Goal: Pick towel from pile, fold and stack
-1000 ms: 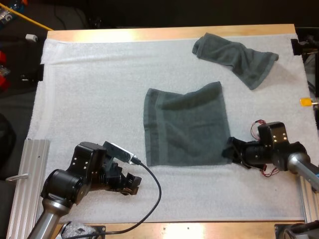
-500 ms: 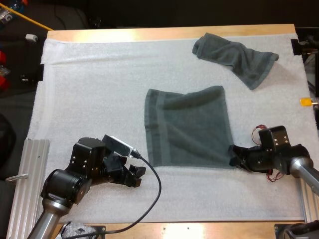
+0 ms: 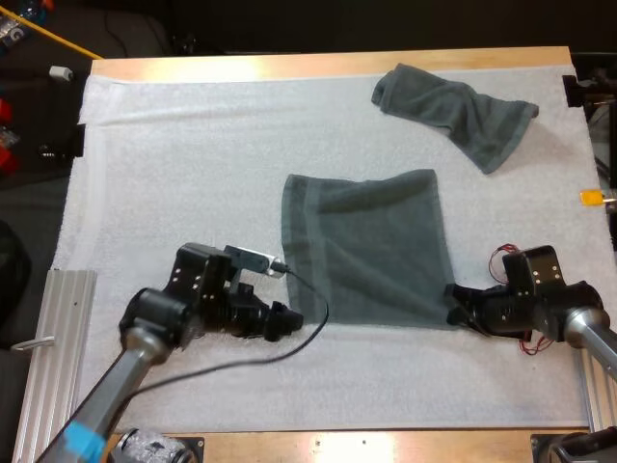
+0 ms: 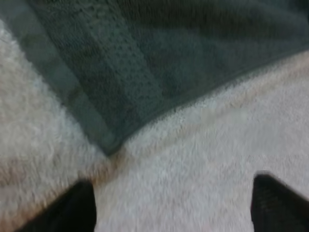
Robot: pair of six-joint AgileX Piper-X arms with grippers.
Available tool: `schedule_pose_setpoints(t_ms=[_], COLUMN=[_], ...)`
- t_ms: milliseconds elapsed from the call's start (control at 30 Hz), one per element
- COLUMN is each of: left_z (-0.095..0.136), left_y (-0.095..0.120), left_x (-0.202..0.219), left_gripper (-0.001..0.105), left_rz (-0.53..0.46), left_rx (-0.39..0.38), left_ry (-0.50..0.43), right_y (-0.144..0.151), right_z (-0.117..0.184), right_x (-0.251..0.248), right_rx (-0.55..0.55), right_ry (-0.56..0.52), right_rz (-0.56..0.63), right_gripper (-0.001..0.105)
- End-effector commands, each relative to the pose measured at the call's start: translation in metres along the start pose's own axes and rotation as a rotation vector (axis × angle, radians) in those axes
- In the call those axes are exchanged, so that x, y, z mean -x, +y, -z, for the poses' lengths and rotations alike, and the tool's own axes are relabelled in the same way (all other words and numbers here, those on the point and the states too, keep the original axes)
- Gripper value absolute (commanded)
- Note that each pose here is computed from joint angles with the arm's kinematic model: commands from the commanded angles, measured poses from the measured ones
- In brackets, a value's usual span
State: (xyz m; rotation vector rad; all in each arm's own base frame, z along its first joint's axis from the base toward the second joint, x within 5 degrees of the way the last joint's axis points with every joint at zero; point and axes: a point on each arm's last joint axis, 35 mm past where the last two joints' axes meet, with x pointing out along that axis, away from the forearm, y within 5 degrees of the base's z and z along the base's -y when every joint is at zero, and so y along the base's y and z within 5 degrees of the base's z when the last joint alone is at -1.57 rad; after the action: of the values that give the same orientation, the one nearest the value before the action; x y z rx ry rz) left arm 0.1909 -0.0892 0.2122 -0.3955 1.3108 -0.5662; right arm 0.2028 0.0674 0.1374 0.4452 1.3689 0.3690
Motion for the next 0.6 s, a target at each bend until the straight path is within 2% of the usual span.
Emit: schedule_pose_setpoints(t_ms=[0, 200, 567], left_z=[-0.004, -0.014, -0.02], left_y=[0.001, 0.017, 0.037], left_x=[-0.006, -0.037, -0.076], left_gripper=[0.065, 0.065, 0.065], left_rz=[0.011, -0.012, 0.003], left_rx=[0.026, 0.106, 0.186], left_ry=[0.008, 0.066, 0.147], right_y=[0.001, 0.001, 0.0], right_z=[0.001, 0.001, 0.001], right_x=[0.001, 0.001, 0.001], right_rx=[0.013, 0.013, 0.013], right_ry=[0.003, 0.003, 0.004], right_rz=[0.006, 0.006, 0.006], right_gripper=[0.0, 0.0, 0.0])
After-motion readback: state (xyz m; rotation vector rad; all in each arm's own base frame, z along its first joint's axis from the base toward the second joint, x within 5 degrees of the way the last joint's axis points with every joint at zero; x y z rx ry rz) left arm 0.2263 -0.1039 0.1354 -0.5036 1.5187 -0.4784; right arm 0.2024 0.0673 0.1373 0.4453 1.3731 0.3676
